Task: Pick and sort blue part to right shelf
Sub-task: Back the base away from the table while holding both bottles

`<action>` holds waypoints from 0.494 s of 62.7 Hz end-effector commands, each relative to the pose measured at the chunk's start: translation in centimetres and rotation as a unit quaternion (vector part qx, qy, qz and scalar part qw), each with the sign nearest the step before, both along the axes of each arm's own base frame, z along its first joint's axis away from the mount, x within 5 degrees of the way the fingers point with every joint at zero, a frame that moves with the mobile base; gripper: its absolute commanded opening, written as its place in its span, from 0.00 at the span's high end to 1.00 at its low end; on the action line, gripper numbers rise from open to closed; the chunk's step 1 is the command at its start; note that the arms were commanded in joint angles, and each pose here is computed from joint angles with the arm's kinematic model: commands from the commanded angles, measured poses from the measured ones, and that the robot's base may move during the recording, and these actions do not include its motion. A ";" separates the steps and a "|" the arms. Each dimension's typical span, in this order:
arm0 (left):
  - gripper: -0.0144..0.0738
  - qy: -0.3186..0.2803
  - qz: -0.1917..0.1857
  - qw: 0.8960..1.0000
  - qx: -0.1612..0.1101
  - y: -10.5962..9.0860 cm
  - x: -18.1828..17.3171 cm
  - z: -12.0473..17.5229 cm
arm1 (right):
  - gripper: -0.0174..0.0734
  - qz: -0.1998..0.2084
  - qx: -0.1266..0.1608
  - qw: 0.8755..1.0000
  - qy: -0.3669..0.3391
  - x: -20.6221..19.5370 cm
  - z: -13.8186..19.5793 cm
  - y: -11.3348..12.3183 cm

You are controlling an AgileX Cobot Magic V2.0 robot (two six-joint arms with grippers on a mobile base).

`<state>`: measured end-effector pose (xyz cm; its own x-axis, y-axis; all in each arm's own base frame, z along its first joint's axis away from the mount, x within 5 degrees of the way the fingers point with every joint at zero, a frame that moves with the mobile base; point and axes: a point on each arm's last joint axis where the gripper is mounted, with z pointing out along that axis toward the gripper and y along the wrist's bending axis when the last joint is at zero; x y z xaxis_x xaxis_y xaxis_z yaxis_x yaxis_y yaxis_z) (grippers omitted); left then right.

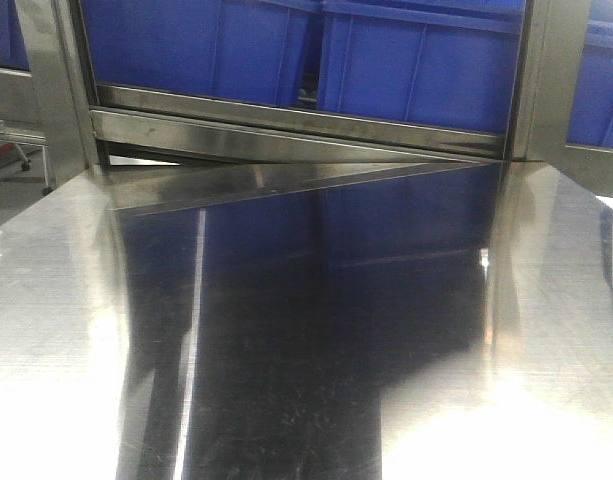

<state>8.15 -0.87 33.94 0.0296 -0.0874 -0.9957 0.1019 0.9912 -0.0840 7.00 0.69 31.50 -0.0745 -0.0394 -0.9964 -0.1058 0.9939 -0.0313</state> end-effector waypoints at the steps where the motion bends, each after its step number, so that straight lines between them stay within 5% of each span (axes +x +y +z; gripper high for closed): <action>1: 0.42 -0.056 0.014 0.998 -0.009 0.3 -0.2 1.8 | 0.38 -0.001 0.000 0.999 -0.054 -0.1 1.6 0.0; 31: 0.42 -0.056 0.014 0.998 -0.009 0.3 -0.2 1.8 | 0.38 -0.001 0.000 0.999 -0.054 -0.1 1.6 0.0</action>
